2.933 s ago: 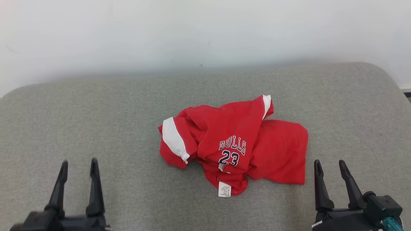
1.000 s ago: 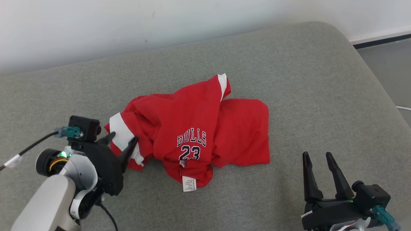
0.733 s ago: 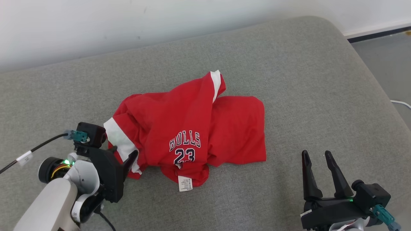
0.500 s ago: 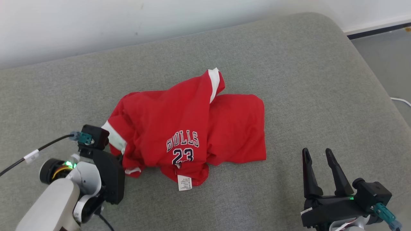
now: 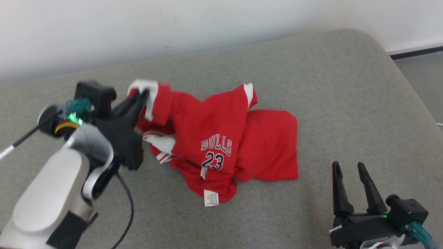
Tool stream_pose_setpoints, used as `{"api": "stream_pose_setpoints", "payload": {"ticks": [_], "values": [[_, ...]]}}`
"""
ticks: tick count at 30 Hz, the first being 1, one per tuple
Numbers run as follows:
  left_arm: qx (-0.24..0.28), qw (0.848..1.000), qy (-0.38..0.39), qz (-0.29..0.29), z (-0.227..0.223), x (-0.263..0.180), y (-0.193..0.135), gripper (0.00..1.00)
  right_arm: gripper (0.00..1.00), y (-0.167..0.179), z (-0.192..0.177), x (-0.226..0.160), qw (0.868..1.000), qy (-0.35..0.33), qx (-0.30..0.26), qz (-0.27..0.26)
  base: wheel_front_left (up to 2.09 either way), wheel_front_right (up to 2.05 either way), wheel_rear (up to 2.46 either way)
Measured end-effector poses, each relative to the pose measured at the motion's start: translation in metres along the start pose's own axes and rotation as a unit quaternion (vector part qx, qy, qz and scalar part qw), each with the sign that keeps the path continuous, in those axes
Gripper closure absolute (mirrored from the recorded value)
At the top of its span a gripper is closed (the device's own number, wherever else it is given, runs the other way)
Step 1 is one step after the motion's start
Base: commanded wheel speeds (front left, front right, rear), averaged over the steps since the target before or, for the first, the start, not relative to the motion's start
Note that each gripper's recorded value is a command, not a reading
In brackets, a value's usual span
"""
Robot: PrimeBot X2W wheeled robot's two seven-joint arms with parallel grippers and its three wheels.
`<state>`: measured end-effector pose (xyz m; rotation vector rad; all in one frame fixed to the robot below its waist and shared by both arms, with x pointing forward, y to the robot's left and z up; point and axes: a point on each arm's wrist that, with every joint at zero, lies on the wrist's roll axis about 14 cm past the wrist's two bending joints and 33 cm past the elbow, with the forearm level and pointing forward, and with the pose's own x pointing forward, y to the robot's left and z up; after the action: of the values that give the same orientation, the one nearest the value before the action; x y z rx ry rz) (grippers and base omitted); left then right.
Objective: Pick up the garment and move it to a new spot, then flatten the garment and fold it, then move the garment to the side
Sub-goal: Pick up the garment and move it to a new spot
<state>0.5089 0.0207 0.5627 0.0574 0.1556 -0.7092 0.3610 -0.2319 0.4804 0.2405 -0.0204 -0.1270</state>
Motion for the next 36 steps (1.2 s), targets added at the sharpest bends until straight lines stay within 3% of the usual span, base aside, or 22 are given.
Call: {"api": "stream_pose_setpoints", "payload": {"ticks": [7, 14, 20, 28, 36], "values": [[0.033, 0.991, -0.124, -0.031, 0.099, 0.001, -0.031, 1.00, 0.00, 0.005, 0.003, -0.002, 1.000, -0.006, 0.004, 0.007, 0.00, 0.00, 0.00], [0.075, 0.965, -0.242, -0.066, 0.207, -0.010, -0.070, 1.00, 0.00, 0.005, 0.007, -0.005, 1.000, -0.012, 0.006, 0.009, 0.00, 0.00, 0.00], [0.098, 0.942, -0.313, -0.077, 0.269, -0.023, -0.087, 1.00, 0.00, 0.001, 0.005, -0.011, 1.000, -0.009, 0.007, 0.001, 0.00, 0.00, 0.00], [0.102, 0.937, -0.327, -0.072, 0.283, -0.027, -0.083, 1.00, 0.00, 0.000, 0.001, -0.012, 1.000, -0.003, 0.007, 0.000, 0.00, 0.00, 0.00], [0.100, 0.943, -0.315, -0.032, 0.268, -0.034, -0.048, 1.00, 0.00, 0.016, 0.002, 0.001, 1.000, -0.005, -0.006, 0.027, 0.00, 0.00, 0.00]]}}
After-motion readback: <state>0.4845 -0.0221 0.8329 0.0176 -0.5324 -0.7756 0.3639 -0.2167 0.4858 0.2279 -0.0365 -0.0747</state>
